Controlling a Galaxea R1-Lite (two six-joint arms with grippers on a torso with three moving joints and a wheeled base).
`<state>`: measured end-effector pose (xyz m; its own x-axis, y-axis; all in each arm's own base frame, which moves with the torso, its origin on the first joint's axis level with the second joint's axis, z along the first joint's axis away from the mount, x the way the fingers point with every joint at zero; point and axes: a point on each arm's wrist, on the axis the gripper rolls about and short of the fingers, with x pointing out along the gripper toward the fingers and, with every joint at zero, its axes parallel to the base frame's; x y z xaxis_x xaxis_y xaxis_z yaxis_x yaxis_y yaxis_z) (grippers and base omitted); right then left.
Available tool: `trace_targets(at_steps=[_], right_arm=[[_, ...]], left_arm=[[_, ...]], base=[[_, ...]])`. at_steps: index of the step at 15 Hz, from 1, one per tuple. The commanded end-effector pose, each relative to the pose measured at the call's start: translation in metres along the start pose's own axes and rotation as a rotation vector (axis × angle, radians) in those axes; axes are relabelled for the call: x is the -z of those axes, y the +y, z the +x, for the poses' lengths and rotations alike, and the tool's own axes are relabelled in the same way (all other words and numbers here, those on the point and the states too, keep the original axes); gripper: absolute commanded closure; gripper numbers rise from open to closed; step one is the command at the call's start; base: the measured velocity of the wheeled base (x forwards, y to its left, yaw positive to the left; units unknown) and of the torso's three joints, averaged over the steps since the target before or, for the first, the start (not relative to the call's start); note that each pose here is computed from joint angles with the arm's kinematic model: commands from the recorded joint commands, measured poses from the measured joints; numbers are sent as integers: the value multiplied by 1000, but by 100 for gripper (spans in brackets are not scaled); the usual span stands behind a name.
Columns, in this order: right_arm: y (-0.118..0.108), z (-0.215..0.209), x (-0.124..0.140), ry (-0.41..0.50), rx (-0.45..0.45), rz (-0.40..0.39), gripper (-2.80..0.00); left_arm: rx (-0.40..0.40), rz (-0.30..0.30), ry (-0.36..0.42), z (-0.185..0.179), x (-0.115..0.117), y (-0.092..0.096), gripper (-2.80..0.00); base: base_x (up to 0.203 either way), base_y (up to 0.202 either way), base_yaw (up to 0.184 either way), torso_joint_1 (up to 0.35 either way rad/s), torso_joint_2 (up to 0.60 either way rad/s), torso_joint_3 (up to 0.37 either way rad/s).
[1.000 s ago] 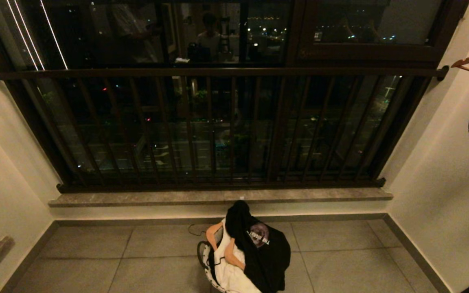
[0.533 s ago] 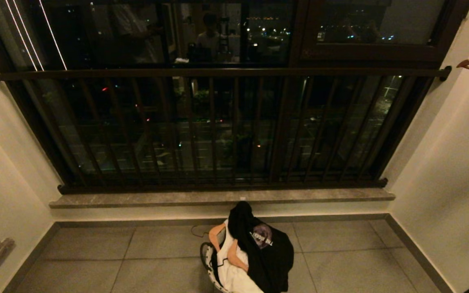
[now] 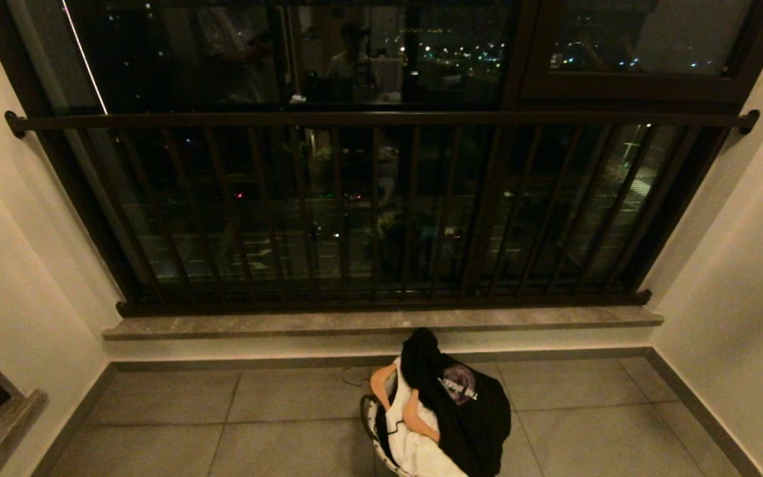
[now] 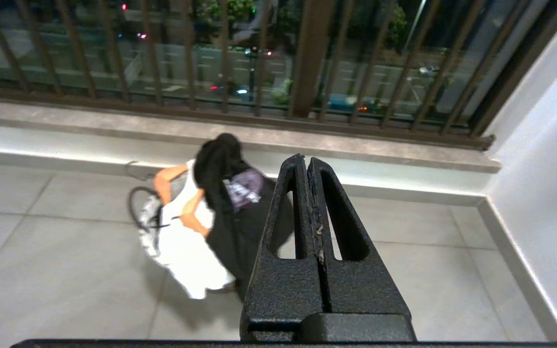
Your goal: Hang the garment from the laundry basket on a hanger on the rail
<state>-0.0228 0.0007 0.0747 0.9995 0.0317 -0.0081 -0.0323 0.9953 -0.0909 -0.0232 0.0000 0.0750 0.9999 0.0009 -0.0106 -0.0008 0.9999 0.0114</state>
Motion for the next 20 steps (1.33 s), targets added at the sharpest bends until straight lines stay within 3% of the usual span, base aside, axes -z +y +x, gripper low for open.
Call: trace_targets(at_steps=[1, 4, 10, 20], right_arm=[[0, 0, 0, 1, -1, -2, 0], [0, 0, 0, 2, -2, 2, 0], [0, 0, 0, 2, -2, -2, 0], [0, 0, 0, 1, -2, -8, 0]], left_arm=[[-1, -1, -1, 0, 0, 0, 0], [-1, -5, -1, 0, 0, 0, 0], [-1, -8, 0, 0, 0, 0, 0], [-1, -10, 1, 0, 0, 0, 0]], base=[[0, 196, -3, 2, 0, 3], [0, 157, -1, 1, -4, 3], [0, 0, 0, 0, 0, 0], [0, 0, 0, -162, 395, 226]])
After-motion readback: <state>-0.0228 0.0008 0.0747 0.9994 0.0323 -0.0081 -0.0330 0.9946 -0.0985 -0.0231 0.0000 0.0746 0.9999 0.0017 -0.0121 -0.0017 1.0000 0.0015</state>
